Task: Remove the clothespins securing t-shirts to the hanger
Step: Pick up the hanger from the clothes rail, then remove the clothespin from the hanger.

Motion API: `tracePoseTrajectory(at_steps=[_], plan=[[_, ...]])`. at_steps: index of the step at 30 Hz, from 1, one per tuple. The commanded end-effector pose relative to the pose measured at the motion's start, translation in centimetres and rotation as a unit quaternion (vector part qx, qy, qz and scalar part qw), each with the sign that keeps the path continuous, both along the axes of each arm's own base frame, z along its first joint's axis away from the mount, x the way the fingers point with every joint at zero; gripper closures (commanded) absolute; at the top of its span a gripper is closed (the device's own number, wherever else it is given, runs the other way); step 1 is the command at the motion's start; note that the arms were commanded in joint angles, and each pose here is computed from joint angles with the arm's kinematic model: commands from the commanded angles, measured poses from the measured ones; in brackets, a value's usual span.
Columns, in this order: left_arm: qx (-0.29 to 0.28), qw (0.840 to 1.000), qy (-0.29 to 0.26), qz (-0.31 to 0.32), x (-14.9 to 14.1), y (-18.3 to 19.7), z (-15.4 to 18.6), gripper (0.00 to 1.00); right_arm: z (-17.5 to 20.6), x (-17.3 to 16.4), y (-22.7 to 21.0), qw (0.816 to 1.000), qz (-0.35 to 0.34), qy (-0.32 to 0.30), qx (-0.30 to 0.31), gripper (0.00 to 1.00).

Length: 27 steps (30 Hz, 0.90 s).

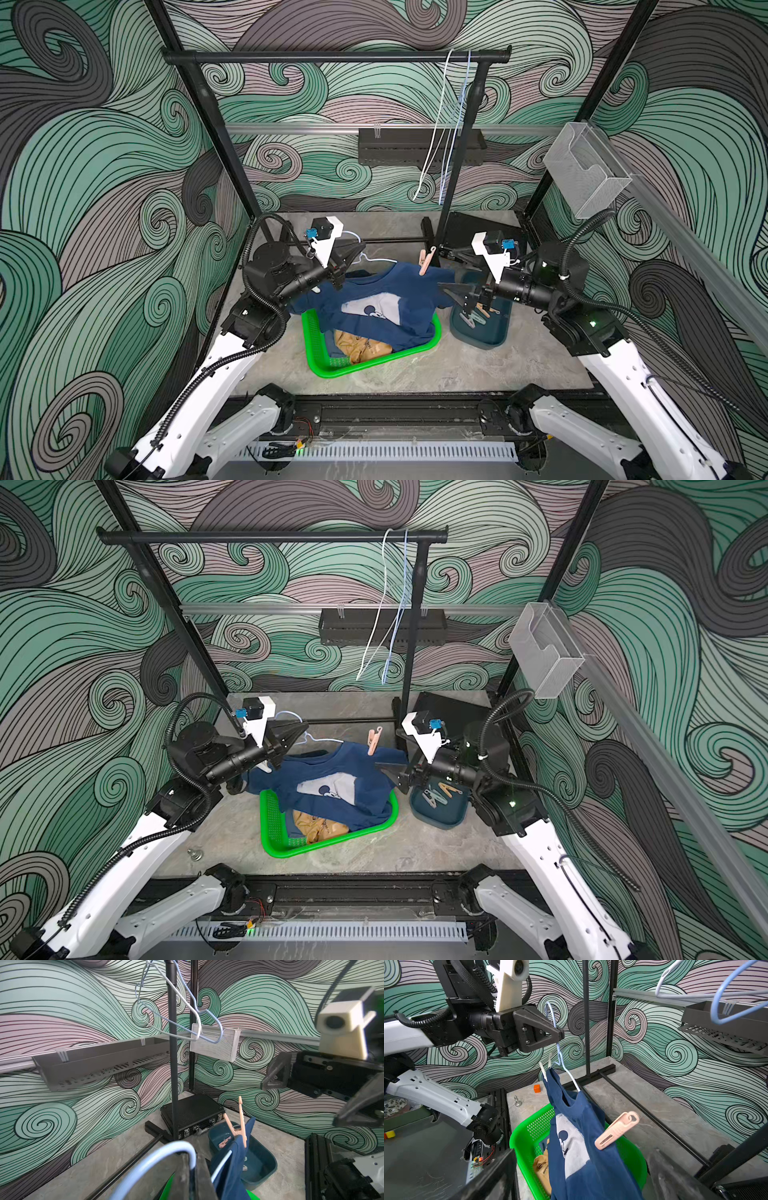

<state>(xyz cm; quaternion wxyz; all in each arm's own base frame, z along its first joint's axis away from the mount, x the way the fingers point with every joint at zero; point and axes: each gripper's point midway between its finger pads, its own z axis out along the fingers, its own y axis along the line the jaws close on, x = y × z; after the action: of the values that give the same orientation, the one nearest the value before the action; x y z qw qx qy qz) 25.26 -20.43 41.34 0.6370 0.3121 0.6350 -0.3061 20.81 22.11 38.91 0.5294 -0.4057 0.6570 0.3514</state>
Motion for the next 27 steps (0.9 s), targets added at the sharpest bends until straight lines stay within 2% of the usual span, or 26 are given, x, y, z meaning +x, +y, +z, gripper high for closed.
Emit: tracePoseTrajectory(at_steps=[1, 5, 7, 13, 19, 27], plan=[[0.004, 0.998, -0.040, -0.038, -2.3, -0.3, 1.6, 1.00, -0.3, -0.8, 1.0, 0.998, 0.065, 0.015, 0.001, 0.01], [0.010, 0.998, -0.046, -0.044, -2.9, -0.2, 1.6, 1.00, -0.6, 1.5, 1.1, 0.995, 0.077, 0.055, 0.025, 0.04], [0.012, 0.998, -0.044, -0.045, -3.0, -0.2, 1.5, 1.00, -0.2, 2.1, 1.3, 0.994, 0.089, 0.055, 0.041, 0.06], [0.012, 0.998, -0.043, -0.048, -2.9, -0.3, 1.4, 1.00, -0.5, 1.6, 2.0, 0.987, 0.134, 0.066, 0.050, 0.09], [0.012, 0.998, -0.039, -0.051, -2.7, -0.5, 1.4, 1.00, -1.8, 1.6, 2.3, 0.986, 0.150, 0.064, 0.041, 0.13], [0.009, 0.998, -0.038, -0.053, -2.6, -0.6, 1.5, 1.00, -3.7, 2.6, 2.8, 0.985, 0.154, 0.074, 0.033, 0.12]])
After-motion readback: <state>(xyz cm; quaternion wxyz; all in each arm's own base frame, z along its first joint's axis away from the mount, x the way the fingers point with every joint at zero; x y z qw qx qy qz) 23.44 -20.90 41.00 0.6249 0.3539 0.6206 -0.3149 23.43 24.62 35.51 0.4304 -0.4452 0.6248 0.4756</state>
